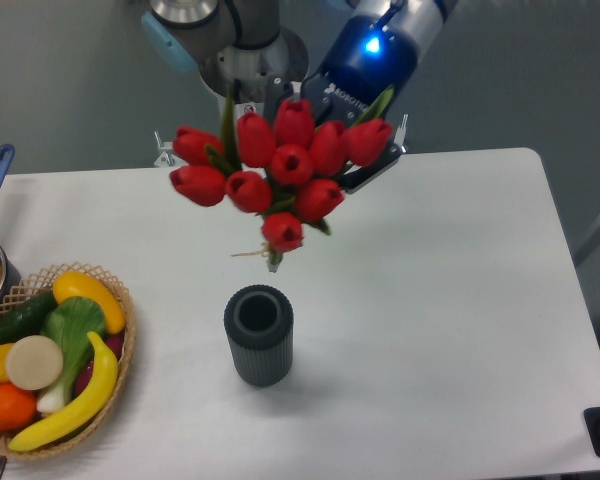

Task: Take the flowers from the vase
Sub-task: 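Carry the held tulips away from the vase, over the bare table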

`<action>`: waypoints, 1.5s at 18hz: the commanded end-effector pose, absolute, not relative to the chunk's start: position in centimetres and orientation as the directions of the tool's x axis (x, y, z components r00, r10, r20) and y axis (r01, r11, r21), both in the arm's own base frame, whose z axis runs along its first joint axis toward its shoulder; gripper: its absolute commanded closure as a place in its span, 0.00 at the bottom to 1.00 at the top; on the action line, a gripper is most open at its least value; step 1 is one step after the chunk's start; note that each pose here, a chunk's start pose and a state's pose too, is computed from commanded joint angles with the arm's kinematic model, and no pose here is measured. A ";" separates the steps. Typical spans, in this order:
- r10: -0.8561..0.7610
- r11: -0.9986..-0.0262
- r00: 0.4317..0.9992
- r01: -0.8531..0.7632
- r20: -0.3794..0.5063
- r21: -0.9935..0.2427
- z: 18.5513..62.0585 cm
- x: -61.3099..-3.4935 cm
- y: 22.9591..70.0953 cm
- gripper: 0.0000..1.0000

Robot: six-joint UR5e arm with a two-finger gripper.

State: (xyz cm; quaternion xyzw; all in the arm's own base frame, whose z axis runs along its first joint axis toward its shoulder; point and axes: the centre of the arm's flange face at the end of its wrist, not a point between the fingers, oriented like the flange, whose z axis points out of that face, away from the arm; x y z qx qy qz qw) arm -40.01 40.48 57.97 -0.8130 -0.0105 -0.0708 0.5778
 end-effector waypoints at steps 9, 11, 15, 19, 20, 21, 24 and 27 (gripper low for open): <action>0.026 -0.335 0.999 0.028 0.021 -0.942 54.4 -47.5 34.3 0.57; 0.036 -0.328 0.998 0.054 0.045 -0.943 53.2 -48.6 33.5 0.57; 0.071 -0.331 0.995 0.088 0.069 -0.940 51.9 -49.5 31.8 0.57; 0.080 -0.332 0.993 0.107 0.085 -0.937 51.0 -49.8 31.2 0.57; 0.080 -0.332 0.993 0.109 0.087 -0.937 50.8 -49.8 31.2 0.57; 0.080 -0.332 0.993 0.110 0.088 -0.937 50.7 -49.8 31.2 0.57; 0.080 -0.333 0.992 0.116 0.094 -0.936 50.4 -49.7 31.2 0.57; 0.074 -0.333 0.993 0.116 0.096 -0.936 50.3 -49.5 31.4 0.57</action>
